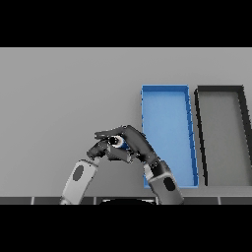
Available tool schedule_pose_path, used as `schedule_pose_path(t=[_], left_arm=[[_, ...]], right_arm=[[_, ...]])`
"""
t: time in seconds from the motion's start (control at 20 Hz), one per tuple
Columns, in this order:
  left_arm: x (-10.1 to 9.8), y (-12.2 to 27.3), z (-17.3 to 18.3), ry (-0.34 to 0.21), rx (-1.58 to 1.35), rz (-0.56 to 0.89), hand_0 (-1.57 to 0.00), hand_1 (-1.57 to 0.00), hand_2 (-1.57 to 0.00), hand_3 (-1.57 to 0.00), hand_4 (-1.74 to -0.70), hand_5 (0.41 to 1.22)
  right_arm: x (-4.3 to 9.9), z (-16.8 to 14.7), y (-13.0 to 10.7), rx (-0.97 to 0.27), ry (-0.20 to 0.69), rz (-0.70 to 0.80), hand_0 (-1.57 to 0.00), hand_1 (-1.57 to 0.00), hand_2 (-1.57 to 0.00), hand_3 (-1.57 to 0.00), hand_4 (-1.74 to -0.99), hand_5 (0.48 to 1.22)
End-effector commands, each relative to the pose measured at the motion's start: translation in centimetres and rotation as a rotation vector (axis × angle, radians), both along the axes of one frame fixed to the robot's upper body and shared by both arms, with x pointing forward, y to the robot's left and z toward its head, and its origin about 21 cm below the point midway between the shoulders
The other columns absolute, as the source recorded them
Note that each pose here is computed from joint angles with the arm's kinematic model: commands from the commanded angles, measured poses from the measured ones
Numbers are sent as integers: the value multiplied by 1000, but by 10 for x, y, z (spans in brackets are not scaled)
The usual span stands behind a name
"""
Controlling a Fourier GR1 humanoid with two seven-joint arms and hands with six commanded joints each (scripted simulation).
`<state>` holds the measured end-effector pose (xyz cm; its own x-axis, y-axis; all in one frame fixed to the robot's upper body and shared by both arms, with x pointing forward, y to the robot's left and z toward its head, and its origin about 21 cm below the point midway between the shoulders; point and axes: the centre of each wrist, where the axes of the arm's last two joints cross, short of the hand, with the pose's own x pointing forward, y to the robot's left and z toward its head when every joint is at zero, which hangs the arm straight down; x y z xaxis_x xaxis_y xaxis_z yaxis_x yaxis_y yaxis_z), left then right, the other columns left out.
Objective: Pick up the blue pipe and place it into the blue bin.
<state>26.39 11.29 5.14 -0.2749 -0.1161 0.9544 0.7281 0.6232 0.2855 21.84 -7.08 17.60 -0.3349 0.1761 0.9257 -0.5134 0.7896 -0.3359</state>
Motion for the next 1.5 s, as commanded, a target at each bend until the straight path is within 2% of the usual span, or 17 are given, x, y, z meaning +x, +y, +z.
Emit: schedule_pose_path(t=[0.0, 0.15, 0.2, 0.35, 0.6, 0.75, 0.85, 0.9, 1.0, 1.05, 1.15, 1.25, 1.35, 1.45], left_arm=[[0, -1, 2, 14, 20, 15, -244, -224, -216, -195, -1017, 848], [-1, 3, 1, 57, 15, 27, -125, -114, -110, -99, -970, 647], [1, 4, -2, 79, 31, 36, -100, -91, -88, -79, -969, 603], [-2, 3, -5, 61, 36, 46, -50, -46, -45, -40, -947, 513], [-2, 4, -8, 75, 67, 59, -16, -14, -14, -12, -913, 470], [-1, 5, -5, 64, 62, 50, -8, -7, -7, -6, -907, 450], [0, 4, -6, 77, 68, 50, -5, -4, -4, -3, -906, 441], [2, 5, -5, 87, 71, 53, -3, -3, -3, -3, -906, 437], [2, 3, -4, 89, 78, 52, -2, -2, -2, -1, -905, 433], [1, 2, -5, 90, 81, 58, -1, -1, -1, -1, -902, 432], [-3, 6, -5, 81, 75, 55, 0, 0, 0, 0, -892, 428], [4, 6, -3, 78, 84, 63, 0, 0, 0, 0, -890, 421], [4, 7, -1, 69, 72, 58, 0, 0, 0, 1, -886, 412], [0, 12, -5, 61, 77, 59, 1, 1, 1, 1, -877, 412]], right_arm=[[0, 0, -1, -1, -15, -3, -1568, -1568, -1569, -1566, -1740, 1217], [1, -4, -3, 1, -25, -10, -1570, -1570, -1570, -1569, -1740, 1219], [2, -5, -5, 7, -18, -4, -1570, -1570, -1570, -1569, -1740, 1219], [1, -2, -1, 55, -10, 8, -1570, -1570, -1570, -1570, -1741, 1220], [-1, 26, -9, 224, 38, 41, -1571, -1571, -1571, -1571, -1741, 1221], [17, 37, -16, 250, 42, 40, -1571, -1571, -1571, -1571, -1741, 1221], [28, 54, -25, 263, -3, 70, -1571, -1571, -1571, -1571, -1741, 1221], [33, 67, -32, 294, -30, 65, -1571, -1571, -1571, -1571, -1741, 1221], [38, 99, -49, 335, -145, -38, -1571, -1571, -1571, -1571, -1741, 1221], [43, 108, -60, 332, -166, -96, -1571, -1571, -1571, -1571, -1741, 1221], [56, 122, -86, 332, -176, -214, -1571, -1571, -1571, -1571, -1741, 1221], [63, 128, -110, 334, -156, -298, -1571, -1571, -1571, -1571, -1741, 1221], [63, 128, -132, 313, -146, -380, -1571, -1571, -1571, -1571, -1741, 1221], [55, 117, -159, 293, -103, -463, -1571, -1571, -1571, -1571, -1741, 1221]])
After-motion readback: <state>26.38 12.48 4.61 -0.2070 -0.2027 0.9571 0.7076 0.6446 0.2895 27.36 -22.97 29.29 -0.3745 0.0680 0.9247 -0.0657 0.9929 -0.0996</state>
